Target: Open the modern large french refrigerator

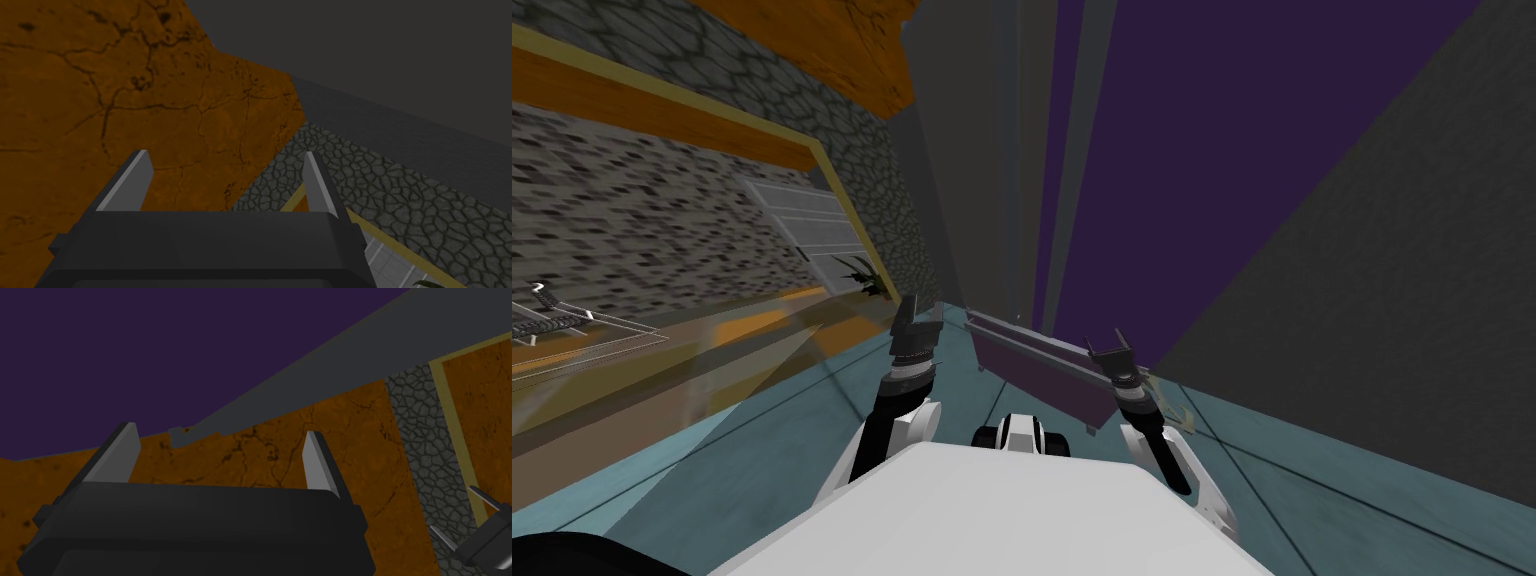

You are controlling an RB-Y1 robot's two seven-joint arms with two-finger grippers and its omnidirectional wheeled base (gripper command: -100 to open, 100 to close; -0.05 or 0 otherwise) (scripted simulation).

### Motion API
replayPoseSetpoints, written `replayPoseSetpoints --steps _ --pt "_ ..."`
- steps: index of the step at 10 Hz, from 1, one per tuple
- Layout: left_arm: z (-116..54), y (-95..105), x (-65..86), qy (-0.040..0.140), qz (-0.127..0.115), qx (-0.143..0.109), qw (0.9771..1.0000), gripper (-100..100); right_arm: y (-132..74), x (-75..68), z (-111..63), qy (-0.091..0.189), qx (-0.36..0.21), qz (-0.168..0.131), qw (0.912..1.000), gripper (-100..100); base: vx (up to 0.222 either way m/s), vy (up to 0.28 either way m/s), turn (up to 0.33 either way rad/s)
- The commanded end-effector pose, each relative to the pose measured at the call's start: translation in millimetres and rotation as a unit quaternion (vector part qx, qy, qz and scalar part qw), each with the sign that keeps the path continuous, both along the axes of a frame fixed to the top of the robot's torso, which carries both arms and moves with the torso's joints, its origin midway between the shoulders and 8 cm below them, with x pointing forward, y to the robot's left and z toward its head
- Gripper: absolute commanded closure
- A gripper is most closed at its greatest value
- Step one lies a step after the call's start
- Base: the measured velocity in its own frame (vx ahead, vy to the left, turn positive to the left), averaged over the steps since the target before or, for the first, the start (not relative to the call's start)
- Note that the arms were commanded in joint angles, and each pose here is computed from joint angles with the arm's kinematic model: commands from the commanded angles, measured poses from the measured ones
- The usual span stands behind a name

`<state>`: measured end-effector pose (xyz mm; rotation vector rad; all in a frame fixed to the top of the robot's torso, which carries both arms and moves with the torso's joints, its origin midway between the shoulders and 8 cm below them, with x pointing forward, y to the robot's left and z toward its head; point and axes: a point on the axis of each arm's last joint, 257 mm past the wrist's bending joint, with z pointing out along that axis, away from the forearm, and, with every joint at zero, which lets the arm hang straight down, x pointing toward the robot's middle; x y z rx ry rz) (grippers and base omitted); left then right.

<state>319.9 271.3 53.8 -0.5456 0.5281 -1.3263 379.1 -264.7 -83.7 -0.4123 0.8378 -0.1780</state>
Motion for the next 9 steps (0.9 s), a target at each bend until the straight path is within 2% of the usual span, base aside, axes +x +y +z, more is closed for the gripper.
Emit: replayPoseSetpoints --steps 1,2,3,4,5,6,7,8,9 --pt "0.0 0.0 0.0 0.0 0.0 0.0 1.0 0 -3.2 -1.1 -18.0 0.001 -0.04 -0.024 0.9989 -100 0.071 0.08 -0.037" --pt "0.0 0.0 0.0 0.0 0.0 0.0 1.0 0 -3.2 -1.1 -18.0 -0.003 -0.05 -0.032 0.9982 -100 0.061 0.072 -0.023" --pt "0.0 0.0 0.0 0.0 0.0 0.0 1.0 0 -5.3 -1.7 -30.6 0.002 -0.066 -0.04 0.997 -100 0.072 0.076 -0.042" --pt "0.0 0.0 0.0 0.0 0.0 0.0 1.0 0 -5.3 -1.7 -30.6 -0.002 -0.076 -0.047 0.996 -100 0.071 0.056 -0.022" --pt "0.0 0.0 0.0 0.0 0.0 0.0 1.0 0 -7.2 -2.8 -43.2 0.003 -0.092 -0.056 0.9942 -100 0.088 0.059 -0.031" --pt "0.0 0.0 0.0 0.0 0.0 0.0 1.0 0 -7.2 -2.8 -43.2 -0.001 -0.103 -0.064 0.9927 -100 0.075 0.047 -0.028" --pt "0.0 0.0 0.0 0.0 0.0 0.0 1.0 0 -9.0 -4.2 -55.8 0.004 -0.118 -0.072 0.9904 -100 0.084 0.06 -0.041" --pt "0.0 0.0 0.0 0.0 0.0 0.0 1.0 0 -9.0 -4.2 -55.8 0.001 -0.126 -0.078 0.9889 -100 0.065 0.06 -0.021" --pt "0.0 0.0 0.0 0.0 0.0 0.0 1.0 0 -10.4 -5.9 -68.2 0.005 -0.142 -0.088 0.9859 -100 0.07 0.052 -0.043"
